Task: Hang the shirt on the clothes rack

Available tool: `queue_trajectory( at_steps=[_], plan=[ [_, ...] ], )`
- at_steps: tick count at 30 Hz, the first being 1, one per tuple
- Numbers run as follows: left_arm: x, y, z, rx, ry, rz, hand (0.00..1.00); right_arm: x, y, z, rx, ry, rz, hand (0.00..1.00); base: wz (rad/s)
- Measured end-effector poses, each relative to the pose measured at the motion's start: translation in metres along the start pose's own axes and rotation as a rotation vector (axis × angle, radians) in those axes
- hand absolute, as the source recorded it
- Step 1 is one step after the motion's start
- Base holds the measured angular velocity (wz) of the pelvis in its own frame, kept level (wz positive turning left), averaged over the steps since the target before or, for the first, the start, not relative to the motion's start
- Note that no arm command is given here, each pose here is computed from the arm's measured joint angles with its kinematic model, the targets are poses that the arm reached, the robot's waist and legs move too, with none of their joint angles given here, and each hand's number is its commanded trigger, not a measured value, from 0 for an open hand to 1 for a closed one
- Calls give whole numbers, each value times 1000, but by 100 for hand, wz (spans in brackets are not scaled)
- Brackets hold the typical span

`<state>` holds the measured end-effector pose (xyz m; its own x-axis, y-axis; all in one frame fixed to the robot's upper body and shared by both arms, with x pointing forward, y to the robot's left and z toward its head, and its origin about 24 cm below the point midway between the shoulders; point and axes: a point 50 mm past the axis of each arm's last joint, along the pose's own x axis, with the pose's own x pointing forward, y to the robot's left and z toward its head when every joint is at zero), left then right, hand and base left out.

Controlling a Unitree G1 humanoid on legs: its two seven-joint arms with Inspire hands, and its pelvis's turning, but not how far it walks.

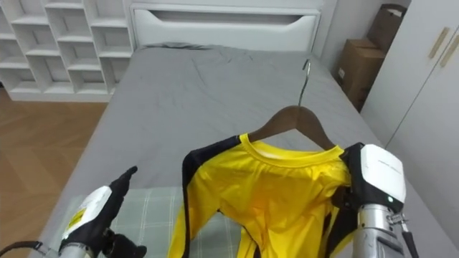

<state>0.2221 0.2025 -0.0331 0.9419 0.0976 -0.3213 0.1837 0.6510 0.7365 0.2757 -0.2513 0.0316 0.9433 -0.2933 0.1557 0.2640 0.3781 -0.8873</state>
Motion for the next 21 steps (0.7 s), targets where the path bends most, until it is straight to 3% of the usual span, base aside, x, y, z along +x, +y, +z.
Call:
queue_trajectory(
  at_steps=[3, 7, 15, 21],
  plan=[
    [-7, -12, -31, -18, 129, -38, 0, -5, -7, 3, 2, -28, -26, 100, -9],
    [-15, -21, -52, -85, 215, -68, 0, -5, -12, 9, 2, -76, -56, 100, -5],
    [-48, -50, -105, -201, 465, -153, 0, -6, -29, 19, -15, -169, -120, 100, -1],
    [-61, -57, -119, -292, 530, -140, 0, -10, -30, 18, -5, -173, -119, 100, -3]
  ],
)
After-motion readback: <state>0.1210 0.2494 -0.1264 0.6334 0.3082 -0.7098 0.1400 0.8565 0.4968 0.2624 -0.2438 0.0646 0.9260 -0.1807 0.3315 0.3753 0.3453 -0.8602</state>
